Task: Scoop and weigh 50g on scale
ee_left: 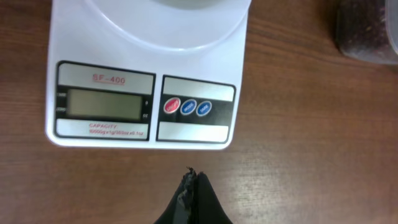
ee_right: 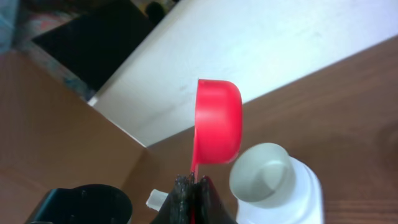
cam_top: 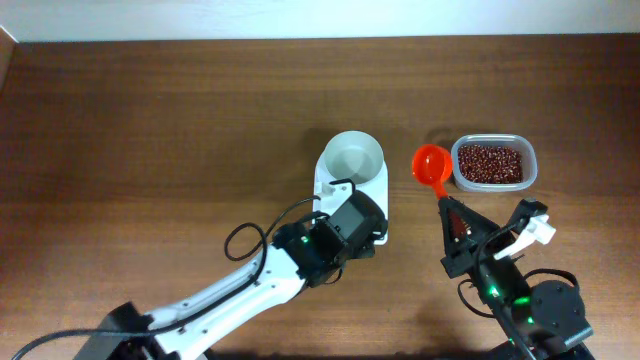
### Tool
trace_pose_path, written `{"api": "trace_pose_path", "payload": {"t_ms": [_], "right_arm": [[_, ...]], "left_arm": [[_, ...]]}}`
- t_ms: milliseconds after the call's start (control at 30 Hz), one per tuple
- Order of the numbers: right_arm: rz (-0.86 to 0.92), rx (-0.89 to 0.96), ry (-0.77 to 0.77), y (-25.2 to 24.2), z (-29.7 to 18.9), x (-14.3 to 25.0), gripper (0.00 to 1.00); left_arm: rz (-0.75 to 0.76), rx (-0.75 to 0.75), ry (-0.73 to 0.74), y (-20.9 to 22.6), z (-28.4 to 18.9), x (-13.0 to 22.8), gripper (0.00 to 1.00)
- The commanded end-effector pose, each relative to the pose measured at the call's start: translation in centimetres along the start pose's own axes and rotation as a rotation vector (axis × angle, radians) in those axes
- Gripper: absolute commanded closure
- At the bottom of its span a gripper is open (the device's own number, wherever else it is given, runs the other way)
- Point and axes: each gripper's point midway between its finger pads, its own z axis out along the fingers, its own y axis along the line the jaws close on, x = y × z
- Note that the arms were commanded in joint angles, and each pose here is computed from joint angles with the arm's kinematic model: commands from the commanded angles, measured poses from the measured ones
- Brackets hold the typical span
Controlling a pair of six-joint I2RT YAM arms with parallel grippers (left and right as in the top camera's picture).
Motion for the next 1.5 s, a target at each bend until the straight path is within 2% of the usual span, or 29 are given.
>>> {"api": "trace_pose_path", "payload": {"t_ms": [0,100,267,567,1467], "right_arm": [[0.001,0.078,-0.058,-1.3,-0.3,-1.1,0.96],[-0.002,0.109,-0.03,-2.0,-0.3,-0.4,0.96],[-0.028,0.226,0.075,-4.8,-0.9,2.2,0.96],[-0.081,0.294,0.015,-5.9,-1.1,1.0,0.96],[-0.081,0.294,0.016,-5.9,-1.1,1.0,0.96]], "left_arm": [[0.01,-0.013,-0.013,-0.2,2.0,0.0,1.0],[0.01,-0.057,-0.06,0.4,3.6,-0.6,1.0],[-0.109,-0.105,-0.102,1.3,5.9,-0.9,1.0],[-0.112,-0.135,-0.123,1.9,6.8,-1.0,1.0],[-0.11,-0.121,-0.065,1.8,8.2,0.3,1.0]]}}
